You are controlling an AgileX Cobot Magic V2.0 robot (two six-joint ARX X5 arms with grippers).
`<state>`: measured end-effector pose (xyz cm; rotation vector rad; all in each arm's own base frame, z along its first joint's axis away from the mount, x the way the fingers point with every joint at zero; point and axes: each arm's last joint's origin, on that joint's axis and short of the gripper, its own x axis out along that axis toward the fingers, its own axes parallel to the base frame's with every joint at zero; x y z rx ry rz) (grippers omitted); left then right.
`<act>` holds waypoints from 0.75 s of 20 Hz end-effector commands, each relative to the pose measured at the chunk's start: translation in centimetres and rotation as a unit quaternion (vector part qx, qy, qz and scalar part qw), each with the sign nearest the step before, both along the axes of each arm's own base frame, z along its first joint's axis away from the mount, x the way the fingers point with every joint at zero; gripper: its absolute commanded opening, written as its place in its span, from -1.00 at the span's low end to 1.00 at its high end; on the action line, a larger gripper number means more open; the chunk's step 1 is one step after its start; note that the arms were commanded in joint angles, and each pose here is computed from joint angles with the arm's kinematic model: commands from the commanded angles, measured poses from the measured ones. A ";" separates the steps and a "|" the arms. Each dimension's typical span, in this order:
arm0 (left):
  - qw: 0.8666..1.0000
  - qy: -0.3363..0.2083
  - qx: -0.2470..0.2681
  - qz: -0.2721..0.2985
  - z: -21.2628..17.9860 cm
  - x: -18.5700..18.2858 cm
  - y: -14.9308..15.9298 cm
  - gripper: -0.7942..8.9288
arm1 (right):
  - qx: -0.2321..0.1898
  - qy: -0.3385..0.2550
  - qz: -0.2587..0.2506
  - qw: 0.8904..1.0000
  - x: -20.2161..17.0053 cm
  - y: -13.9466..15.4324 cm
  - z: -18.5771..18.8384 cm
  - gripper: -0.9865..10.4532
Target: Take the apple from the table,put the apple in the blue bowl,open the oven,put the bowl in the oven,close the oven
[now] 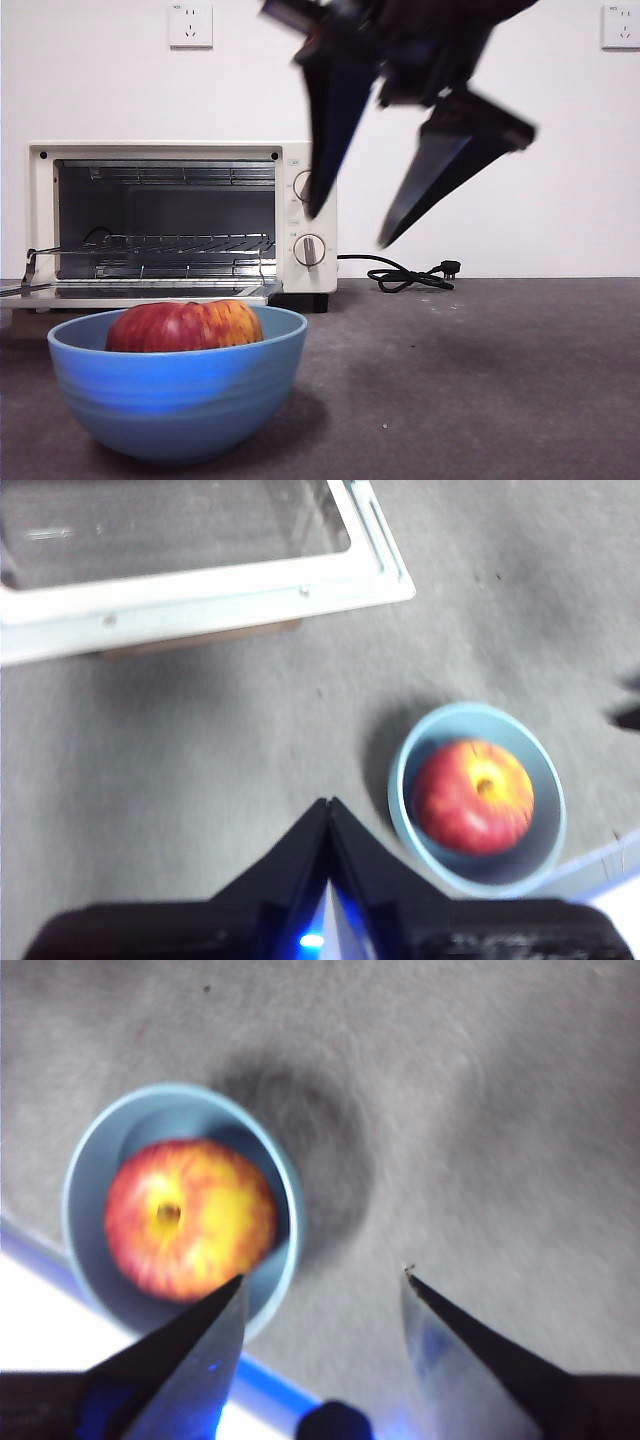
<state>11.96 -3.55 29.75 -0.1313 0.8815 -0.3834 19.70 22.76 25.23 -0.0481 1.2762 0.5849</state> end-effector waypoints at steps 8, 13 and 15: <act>1.000 0.020 0.008 -0.008 -0.3 -2.5 0.5 -0.85 | -0.028 0.023 0.027 0.999 2.0 3.3 -4.4 -0.39; 1.000 0.021 0.008 -0.008 -0.3 -2.5 0.5 -0.85 | -0.034 0.028 0.029 0.999 2.3 4.1 -6.0 -0.52; 1.000 0.020 0.008 -0.008 -0.3 -2.5 0.5 -0.85 | -0.037 0.027 0.032 0.998 2.1 4.3 -6.1 -0.70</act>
